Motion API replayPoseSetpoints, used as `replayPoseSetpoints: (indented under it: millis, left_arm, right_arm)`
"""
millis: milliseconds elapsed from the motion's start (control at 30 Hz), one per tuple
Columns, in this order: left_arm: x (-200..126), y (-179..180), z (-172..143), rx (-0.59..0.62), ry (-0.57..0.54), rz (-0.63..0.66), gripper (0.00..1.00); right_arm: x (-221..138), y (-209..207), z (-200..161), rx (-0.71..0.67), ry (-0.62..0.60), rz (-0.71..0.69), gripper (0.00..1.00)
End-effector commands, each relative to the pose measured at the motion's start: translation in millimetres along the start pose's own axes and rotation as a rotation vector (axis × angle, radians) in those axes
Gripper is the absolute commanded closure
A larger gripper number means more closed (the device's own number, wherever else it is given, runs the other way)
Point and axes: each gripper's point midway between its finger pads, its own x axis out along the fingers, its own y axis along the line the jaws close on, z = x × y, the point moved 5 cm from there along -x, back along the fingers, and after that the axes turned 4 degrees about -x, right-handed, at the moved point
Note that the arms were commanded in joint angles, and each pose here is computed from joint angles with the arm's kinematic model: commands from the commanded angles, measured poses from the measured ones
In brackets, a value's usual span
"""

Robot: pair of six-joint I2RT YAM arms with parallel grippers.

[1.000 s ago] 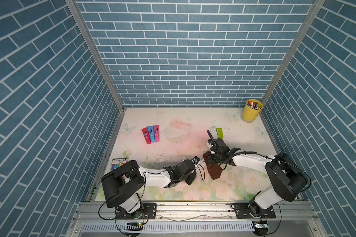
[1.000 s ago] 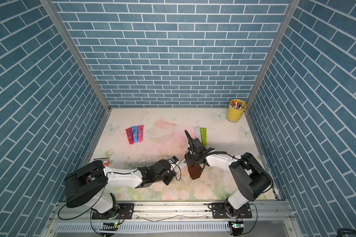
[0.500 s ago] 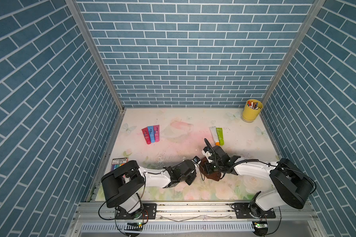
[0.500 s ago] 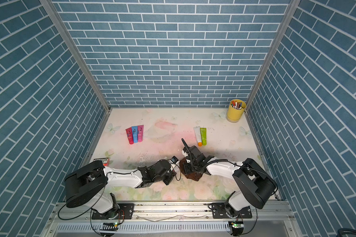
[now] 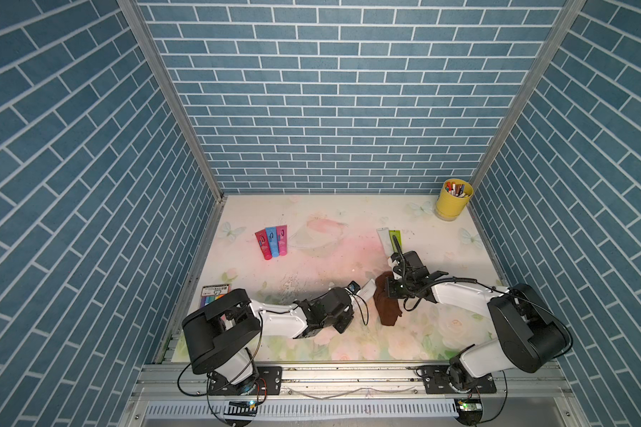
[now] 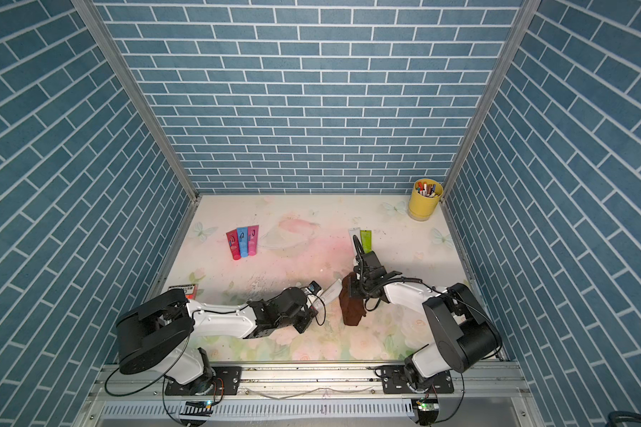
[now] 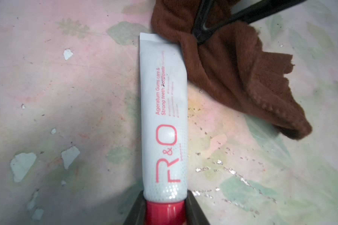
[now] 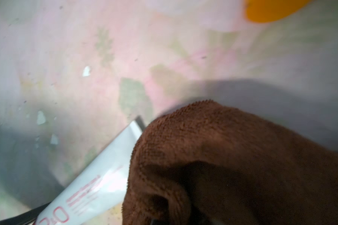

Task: Wipe the surface of the toothpaste tube
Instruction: Wipe the dirt from the toothpaste tube.

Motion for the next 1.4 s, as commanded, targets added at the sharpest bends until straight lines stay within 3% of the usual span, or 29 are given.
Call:
replayPoseSetpoints:
  millis: [0, 333, 500, 600, 767, 933, 1067, 1367]
  left_arm:
    - [1.2, -5.3, -16.6, 0.019, 0.066, -0.047, 0.90]
    - [4.2, -7.2, -17.1, 0.028, 0.077, -0.059, 0.91]
    - [2.7, -6.8, -17.0, 0.028, 0.073, -0.060, 0.91]
    - [1.5, -7.2, -16.8, 0.028, 0.069, -0.060, 0.91]
    - [0.2, -8.2, -16.2, 0.029, 0.064, -0.064, 0.92]
    - [-2.4, -10.4, -16.5, 0.031, 0.057, -0.077, 0.93]
    - [-4.9, -11.4, -16.7, 0.030, 0.049, -0.085, 0.94]
    - [-1.4, -13.6, -16.1, 0.036, 0.059, -0.092, 0.94]
  right_arm:
    - [-5.5, -8.4, -10.0, -0.011, 0.038, -0.047, 1.00]
    - [-11.0, 85.2, -16.4, -0.208, 0.050, 0.274, 1.00]
    - [9.9, 98.9, -25.4, -0.225, 0.140, 0.308, 1.00]
    - [21.8, 93.1, -35.0, -0.206, 0.177, 0.295, 1.00]
    - [35.2, 31.9, -46.0, -0.080, 0.223, 0.085, 1.00]
    - [22.1, -22.4, -40.8, 0.013, 0.174, -0.135, 1.00]
    - [20.0, -30.3, -32.7, 0.030, 0.146, -0.177, 1.00]
    - [24.1, 51.9, -43.4, -0.130, 0.187, 0.148, 1.00]
